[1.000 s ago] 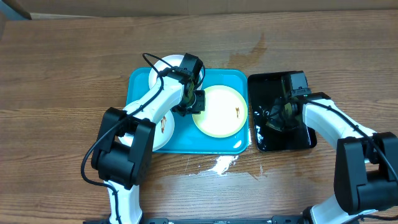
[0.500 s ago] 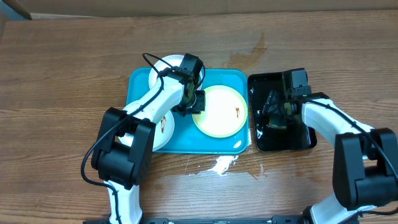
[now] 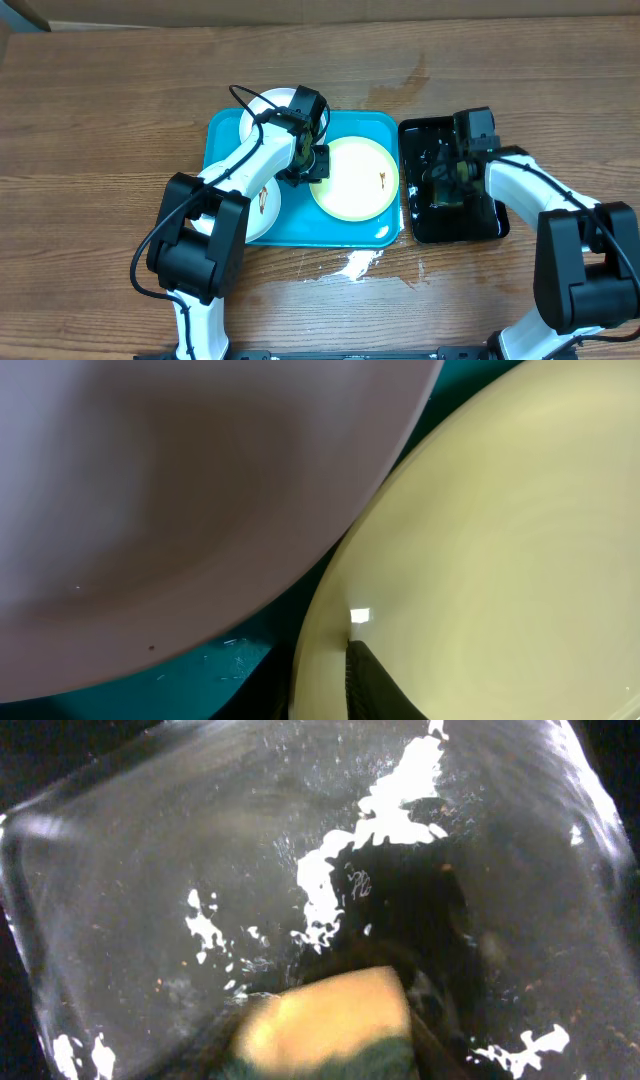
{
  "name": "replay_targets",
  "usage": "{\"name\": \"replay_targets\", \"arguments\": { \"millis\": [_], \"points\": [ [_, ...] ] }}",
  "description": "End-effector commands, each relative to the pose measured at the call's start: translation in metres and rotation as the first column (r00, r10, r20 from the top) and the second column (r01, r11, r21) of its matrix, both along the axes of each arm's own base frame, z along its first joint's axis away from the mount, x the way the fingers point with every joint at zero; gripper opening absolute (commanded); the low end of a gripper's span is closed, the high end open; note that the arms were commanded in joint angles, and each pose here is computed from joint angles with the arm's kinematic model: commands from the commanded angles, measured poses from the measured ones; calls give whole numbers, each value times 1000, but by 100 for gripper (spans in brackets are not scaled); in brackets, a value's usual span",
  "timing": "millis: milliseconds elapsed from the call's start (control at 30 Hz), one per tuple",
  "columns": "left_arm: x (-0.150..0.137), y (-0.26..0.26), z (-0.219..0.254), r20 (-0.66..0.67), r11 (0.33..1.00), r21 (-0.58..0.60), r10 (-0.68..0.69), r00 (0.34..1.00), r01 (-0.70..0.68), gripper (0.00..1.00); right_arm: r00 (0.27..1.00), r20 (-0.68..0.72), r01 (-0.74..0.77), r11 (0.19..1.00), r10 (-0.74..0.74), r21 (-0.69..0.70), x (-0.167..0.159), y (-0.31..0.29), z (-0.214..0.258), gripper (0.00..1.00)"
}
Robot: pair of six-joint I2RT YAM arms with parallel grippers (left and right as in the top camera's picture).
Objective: Clean dirty plates on tray and stack at the side
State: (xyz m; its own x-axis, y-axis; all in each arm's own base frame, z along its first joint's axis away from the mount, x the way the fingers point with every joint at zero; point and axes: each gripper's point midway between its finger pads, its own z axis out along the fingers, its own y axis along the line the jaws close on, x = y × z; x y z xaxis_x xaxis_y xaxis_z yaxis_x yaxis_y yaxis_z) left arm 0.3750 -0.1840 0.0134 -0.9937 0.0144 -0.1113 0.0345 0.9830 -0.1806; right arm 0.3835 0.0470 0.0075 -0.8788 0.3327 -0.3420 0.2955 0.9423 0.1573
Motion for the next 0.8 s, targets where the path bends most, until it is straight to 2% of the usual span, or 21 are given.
{"name": "replay_targets", "arguments": {
  "millis": [0,100,333,467,533,667,733,767],
  "points": [
    [0,-5,-1,-9,1000,-16,-9,1000,9,23,1000,14,10,1000,-10,-4,11,-4,33,58],
    [-1,-5,-1,-11,1000,-15,-9,1000,9,24,1000,-27,10,1000,-10,-9,3,-4,51,59],
    [-1,-5,-1,-10,1000,-15,-9,1000,9,26,955,-298,4,1000,-12,-28,-67,-9,34,60],
    [0,-4,-1,-5,1000,-9,-6,1000,6,26,953,-304,4,1000,-13,-29,-76,-11,14,71],
    [1,-2,-1,-2,1000,4,-5,1000,5,26,952,-305,4,1000,-13,-29,-80,-11,7,72],
    [0,-1,-2,-6,1000,7,-5,1000,5,26,951,-310,1,1000,3,13,-88,-5,-5,69],
    [0,-1,-2,-5,1000,7,-4,1000,4,26,947,-322,1,1000,7,22,-92,-3,-7,62],
    [0,-1,-2,-6,1000,7,-4,1000,4,26,945,-327,1,1000,6,21,-93,-3,-7,54]
  ]
}}
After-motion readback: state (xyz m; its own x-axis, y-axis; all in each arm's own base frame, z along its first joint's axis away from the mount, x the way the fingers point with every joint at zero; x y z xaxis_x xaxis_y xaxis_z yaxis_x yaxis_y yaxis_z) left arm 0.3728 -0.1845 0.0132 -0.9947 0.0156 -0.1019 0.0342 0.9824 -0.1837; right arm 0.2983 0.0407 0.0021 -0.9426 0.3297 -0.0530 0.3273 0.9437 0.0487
